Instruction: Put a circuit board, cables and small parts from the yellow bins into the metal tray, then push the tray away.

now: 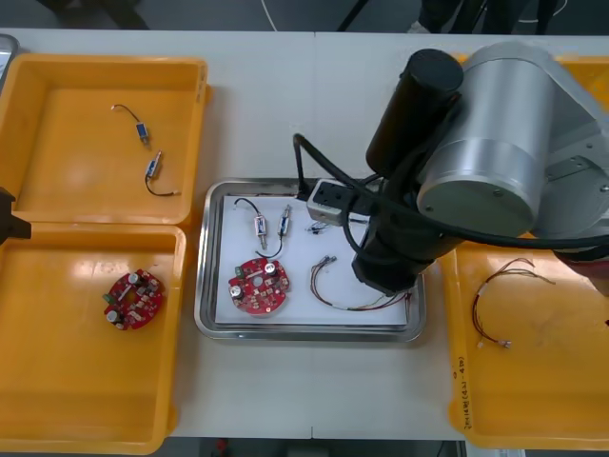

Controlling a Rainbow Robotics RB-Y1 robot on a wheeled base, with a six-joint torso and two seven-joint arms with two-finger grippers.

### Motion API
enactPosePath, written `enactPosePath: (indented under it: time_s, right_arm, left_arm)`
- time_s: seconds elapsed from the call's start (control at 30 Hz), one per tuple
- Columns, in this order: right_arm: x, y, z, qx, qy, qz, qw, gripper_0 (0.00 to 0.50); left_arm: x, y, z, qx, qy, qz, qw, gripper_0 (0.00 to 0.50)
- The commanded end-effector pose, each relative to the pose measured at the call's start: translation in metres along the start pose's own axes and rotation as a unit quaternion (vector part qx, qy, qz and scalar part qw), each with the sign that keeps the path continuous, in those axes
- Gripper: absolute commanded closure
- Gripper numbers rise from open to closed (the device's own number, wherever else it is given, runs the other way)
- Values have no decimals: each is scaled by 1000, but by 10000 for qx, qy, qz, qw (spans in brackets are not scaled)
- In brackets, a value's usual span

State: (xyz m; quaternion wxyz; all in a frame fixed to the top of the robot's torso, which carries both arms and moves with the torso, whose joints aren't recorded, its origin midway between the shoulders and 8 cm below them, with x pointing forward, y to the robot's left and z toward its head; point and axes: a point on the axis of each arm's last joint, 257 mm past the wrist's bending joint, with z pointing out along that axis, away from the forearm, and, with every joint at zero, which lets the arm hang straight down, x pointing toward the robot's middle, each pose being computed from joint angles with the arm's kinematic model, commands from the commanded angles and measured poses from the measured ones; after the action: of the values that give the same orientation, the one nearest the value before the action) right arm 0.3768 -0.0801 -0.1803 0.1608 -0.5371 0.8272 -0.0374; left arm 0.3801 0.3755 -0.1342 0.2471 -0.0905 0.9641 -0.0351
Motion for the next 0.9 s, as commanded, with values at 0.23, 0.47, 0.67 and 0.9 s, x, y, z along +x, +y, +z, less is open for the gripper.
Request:
enactPosePath:
  time_s: [0.23,0.47,0.67,0.9]
  right_arm:
    - [-52,31,21,266,-158,-863,9958,0]
    - [-68,52,41,192,-212,-1210,9922,0]
    - [-74,67,60,222,-201,-1553,9874,0]
    - [-66,76,74,328,43,-1903,9812,0]
  left_arm:
    - [-10,17,-11,-237,-166,288,9992,58]
    - [-10,17,-11,-237,-166,288,9992,58]
    - [-10,17,-11,-237,-166,288,9992,58]
    - [-10,17,-11,-237,-166,288,9992,57]
